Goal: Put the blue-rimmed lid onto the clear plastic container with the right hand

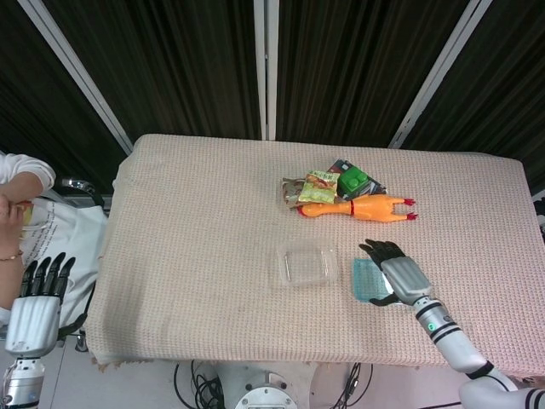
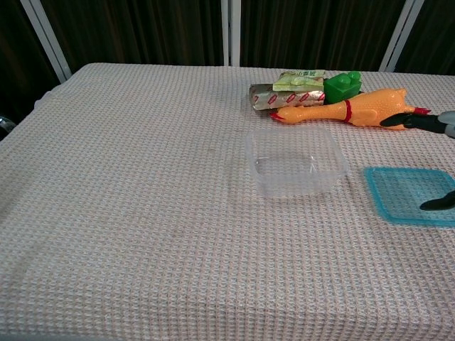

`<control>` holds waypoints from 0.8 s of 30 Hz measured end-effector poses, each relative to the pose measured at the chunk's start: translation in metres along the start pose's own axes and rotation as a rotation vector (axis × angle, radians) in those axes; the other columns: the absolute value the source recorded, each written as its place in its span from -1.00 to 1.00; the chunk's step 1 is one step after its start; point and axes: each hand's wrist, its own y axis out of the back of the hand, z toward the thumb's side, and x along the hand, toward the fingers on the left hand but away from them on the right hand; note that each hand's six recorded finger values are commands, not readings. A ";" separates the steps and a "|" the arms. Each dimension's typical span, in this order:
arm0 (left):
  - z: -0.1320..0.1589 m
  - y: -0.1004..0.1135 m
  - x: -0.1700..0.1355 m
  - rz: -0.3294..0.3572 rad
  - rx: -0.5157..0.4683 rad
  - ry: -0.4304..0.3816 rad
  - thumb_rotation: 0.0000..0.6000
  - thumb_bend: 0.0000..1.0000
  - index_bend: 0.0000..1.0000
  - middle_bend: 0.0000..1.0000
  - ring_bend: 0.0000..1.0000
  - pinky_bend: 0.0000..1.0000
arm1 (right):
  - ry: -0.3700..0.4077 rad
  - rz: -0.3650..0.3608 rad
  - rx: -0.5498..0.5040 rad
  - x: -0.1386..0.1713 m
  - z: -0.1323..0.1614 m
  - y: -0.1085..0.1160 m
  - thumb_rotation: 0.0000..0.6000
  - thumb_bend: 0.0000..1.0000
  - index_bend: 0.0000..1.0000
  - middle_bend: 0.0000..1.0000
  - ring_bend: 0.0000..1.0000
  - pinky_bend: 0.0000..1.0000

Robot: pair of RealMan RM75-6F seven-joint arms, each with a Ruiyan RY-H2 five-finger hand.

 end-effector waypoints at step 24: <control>0.005 0.001 -0.003 0.001 0.009 -0.003 1.00 -0.92 -0.88 -0.95 -1.00 -1.00 | -0.085 0.112 0.041 -0.011 -0.031 -0.030 1.00 -1.00 -1.00 -0.78 -1.00 -1.00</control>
